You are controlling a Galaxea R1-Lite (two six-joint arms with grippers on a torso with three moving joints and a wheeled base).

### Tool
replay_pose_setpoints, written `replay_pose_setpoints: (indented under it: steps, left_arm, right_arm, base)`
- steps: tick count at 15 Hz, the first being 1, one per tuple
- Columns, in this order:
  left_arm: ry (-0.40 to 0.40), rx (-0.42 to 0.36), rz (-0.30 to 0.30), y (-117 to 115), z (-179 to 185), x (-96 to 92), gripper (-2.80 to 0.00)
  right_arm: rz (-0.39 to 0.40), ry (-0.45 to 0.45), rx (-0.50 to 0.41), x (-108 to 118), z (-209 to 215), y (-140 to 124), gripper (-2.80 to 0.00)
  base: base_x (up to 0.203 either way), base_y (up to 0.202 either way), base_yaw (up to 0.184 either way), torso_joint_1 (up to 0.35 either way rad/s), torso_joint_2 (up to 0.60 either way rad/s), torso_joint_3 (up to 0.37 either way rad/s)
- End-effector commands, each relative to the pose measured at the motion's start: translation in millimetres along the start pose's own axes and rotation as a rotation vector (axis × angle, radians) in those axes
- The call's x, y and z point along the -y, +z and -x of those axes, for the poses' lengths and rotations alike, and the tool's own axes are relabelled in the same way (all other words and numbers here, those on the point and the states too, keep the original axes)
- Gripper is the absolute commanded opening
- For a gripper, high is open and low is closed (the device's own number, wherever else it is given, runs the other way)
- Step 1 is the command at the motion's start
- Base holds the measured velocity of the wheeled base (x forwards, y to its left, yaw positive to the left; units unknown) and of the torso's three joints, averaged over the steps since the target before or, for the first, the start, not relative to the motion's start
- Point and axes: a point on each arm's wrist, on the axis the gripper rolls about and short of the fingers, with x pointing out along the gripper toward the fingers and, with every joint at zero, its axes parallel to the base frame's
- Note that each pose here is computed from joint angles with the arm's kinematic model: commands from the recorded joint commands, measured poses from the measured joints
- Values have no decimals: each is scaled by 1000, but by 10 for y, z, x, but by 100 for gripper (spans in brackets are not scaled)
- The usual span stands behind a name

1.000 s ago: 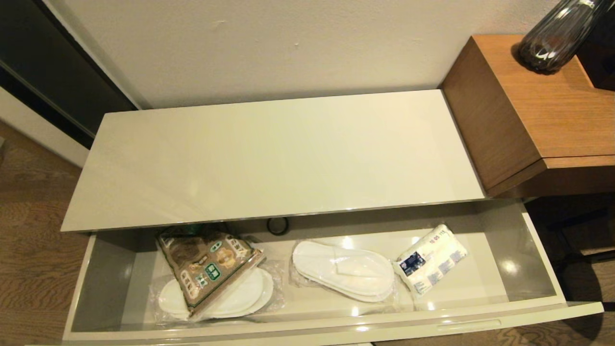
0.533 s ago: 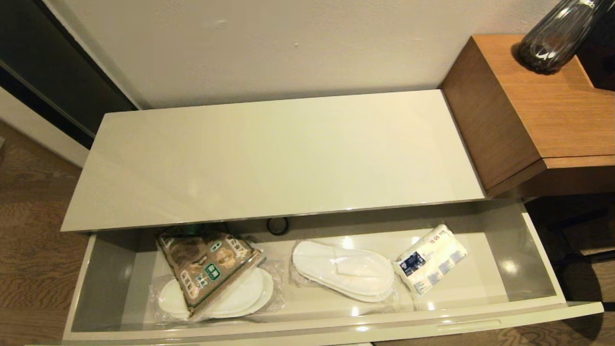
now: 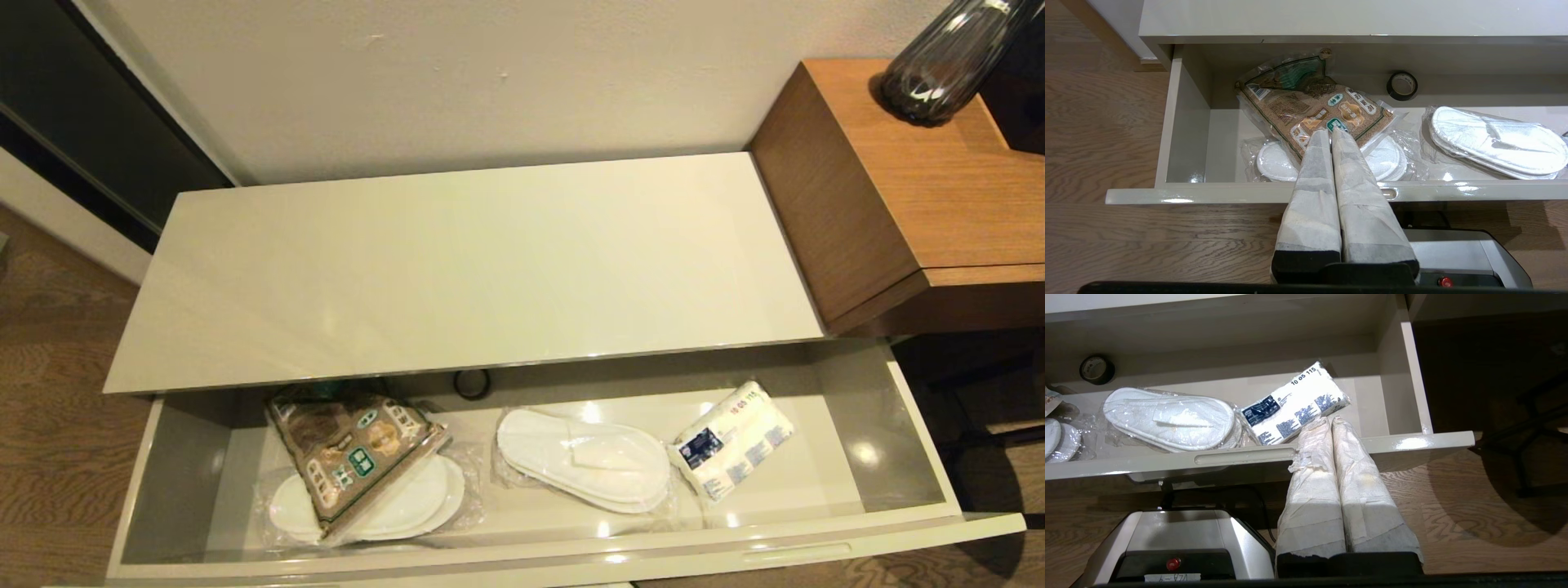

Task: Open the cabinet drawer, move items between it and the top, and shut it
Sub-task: Take out the disposable slippers from the drawer

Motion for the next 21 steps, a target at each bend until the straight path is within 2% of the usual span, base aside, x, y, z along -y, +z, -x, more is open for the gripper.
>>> replay_pose_setpoints:
  steps: [1, 21]
  left_arm:
    - [0, -1, 1, 1, -1, 0, -280]
    - [0, -1, 1, 1, -1, 0, -280]
  right_arm:
    - [0, 0, -5, 0, -4, -4, -280]
    - [-1, 0, -5, 0, -4, -4, -280]
  base:
    - [0, 0, 0, 0, 0, 0]
    - [0, 0, 0, 0, 0, 0]
